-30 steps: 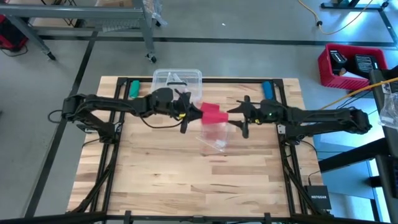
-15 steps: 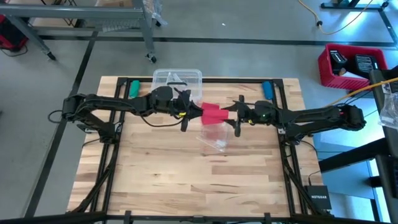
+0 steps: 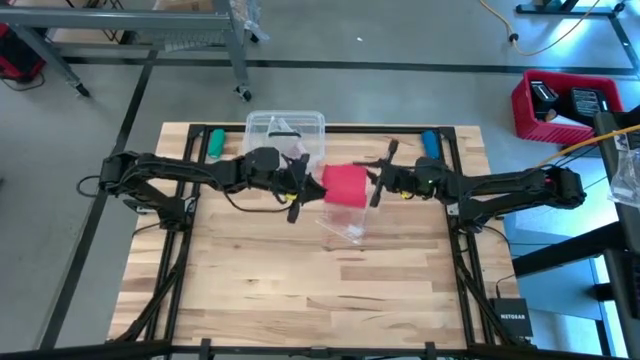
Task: Roll bandage
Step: Roll the red bandage
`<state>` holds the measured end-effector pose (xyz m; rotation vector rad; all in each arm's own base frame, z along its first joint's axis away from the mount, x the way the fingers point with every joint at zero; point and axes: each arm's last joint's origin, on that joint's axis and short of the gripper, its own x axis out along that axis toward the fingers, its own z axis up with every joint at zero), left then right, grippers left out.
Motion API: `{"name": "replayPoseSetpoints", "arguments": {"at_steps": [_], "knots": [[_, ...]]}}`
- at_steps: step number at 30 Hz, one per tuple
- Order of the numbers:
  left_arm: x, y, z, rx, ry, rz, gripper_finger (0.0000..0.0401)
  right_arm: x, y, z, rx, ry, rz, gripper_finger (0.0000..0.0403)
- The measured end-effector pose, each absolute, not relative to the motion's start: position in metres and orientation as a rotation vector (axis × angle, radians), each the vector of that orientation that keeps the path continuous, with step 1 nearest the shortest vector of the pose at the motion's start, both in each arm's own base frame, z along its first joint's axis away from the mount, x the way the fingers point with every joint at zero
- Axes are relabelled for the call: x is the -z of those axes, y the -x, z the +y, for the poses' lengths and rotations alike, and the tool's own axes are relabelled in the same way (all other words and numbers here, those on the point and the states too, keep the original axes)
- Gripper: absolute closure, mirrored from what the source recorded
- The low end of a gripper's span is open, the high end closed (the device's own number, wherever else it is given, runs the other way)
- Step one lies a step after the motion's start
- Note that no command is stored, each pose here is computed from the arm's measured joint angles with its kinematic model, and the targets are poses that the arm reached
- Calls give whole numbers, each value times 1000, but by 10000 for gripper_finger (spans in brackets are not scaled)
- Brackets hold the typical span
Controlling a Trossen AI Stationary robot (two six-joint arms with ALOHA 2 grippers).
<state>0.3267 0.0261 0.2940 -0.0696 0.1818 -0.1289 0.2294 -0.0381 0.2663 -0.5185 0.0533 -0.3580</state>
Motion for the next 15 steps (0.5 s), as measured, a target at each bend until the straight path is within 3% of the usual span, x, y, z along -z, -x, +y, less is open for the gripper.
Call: {"name": "replayPoseSetpoints", "arguments": {"at_steps": [7,15], "knots": [[-284,-325,2,222,-25,276,388,-297,-226,-41,514,700,45,396],[-282,-324,-14,340,-56,294,388,-297,-228,-42,490,699,108,395]]}}
